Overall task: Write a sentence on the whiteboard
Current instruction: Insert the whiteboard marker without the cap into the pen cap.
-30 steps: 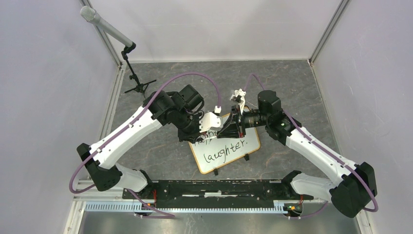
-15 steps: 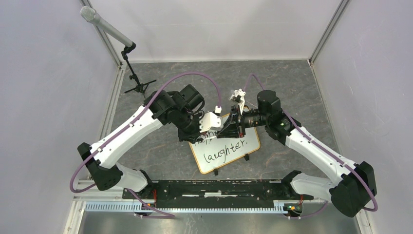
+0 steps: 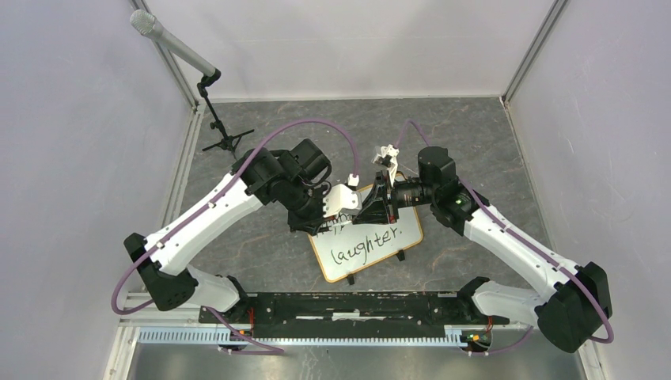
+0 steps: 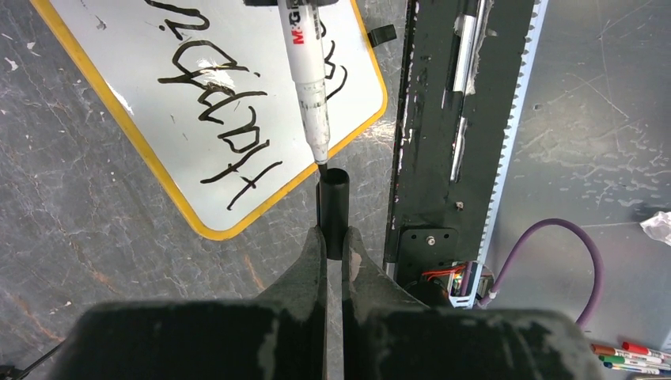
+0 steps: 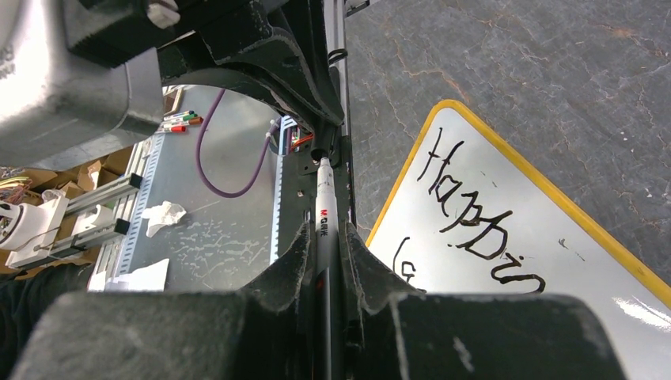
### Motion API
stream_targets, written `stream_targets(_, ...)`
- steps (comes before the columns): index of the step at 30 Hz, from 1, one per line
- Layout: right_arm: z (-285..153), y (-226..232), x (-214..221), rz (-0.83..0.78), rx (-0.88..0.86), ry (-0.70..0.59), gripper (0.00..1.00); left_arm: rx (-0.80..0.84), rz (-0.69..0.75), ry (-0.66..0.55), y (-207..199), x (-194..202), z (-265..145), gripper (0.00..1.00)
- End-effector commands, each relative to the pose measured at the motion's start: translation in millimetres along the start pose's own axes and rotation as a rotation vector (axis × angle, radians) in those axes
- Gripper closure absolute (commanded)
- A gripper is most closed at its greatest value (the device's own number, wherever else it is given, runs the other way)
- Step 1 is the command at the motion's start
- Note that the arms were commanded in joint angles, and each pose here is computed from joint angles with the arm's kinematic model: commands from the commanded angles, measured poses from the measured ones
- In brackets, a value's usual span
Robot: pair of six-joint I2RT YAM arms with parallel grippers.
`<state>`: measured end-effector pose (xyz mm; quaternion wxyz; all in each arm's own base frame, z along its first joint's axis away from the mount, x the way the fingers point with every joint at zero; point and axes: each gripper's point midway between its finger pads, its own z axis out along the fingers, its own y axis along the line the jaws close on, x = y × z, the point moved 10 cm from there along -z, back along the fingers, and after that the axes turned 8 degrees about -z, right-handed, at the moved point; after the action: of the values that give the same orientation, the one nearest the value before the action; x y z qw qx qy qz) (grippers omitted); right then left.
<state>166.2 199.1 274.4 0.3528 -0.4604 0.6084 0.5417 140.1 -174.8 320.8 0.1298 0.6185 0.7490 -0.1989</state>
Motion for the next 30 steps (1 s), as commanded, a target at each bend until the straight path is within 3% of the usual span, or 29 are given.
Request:
stream_targets(1, 1.0, 3.4, -13.6, -0.053, -0.019, -0.031, 1.00, 0.006, 0.052, -0.051, -1.4, -8.5, -5.9, 0.98)
stream_targets(24, 11.4, -2.7, -13.1, -0.051, -0.001, -0.015, 1.00, 0.032, 0.068, -0.117, -4.6, -47.0, 2.7, 0.98)
stream_targets(30, 13.7, -4.9, -8.4, -0.045, -0.009, -0.021, 1.00, 0.017, 0.062, -0.237, -3.8, -68.3, -1.2, 0.98)
